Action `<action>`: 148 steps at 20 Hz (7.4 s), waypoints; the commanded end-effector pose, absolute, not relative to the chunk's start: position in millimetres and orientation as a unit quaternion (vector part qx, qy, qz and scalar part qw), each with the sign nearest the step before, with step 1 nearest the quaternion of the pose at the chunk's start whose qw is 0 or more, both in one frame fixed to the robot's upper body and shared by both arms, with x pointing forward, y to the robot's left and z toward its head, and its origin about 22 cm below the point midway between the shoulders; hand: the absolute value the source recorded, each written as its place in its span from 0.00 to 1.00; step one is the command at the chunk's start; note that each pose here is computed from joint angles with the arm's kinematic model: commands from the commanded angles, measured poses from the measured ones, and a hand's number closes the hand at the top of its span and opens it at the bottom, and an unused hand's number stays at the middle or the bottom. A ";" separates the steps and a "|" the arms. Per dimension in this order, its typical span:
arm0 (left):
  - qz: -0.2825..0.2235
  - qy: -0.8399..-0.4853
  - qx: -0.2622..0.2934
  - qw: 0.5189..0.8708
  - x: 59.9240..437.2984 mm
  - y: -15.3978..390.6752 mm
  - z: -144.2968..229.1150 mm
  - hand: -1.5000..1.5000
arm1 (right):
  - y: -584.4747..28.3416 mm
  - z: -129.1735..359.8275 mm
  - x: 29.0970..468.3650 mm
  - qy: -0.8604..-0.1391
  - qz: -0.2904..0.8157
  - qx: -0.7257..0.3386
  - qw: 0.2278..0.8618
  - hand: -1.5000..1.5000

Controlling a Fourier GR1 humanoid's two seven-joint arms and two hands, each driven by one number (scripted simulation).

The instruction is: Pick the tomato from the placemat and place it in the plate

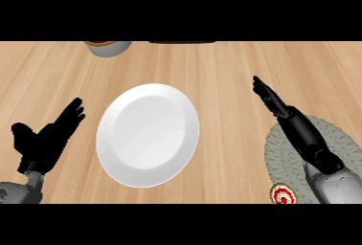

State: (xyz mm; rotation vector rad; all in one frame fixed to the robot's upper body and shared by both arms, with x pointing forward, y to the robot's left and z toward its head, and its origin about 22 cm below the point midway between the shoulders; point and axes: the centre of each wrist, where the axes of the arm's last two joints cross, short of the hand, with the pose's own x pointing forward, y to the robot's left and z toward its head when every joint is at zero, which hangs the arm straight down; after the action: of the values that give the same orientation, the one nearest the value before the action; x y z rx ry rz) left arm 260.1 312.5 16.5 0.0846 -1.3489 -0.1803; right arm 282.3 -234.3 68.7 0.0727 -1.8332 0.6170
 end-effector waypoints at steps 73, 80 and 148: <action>-0.095 -0.764 0.065 0.635 303.4 276.4 98.1 0.50 | -346.9 21.5 221.7 -0.222 0.437 -0.378 0.786 0.00; -0.092 -0.766 0.061 0.634 319.1 290.5 99.2 0.50 | -332.9 -0.6 235.3 -0.263 0.428 -0.384 0.775 1.00; -0.128 -0.768 0.029 0.627 307.5 272.4 105.8 0.50 | 15.4 76.8 343.6 -0.680 0.473 -0.135 0.544 0.00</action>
State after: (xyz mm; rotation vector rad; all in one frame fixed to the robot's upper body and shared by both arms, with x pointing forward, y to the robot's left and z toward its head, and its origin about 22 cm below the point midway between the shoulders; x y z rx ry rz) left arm 303.6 267.1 98.8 0.0921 -1.7601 -0.2743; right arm 341.3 16.8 93.9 -0.3107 -1.6881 1.2058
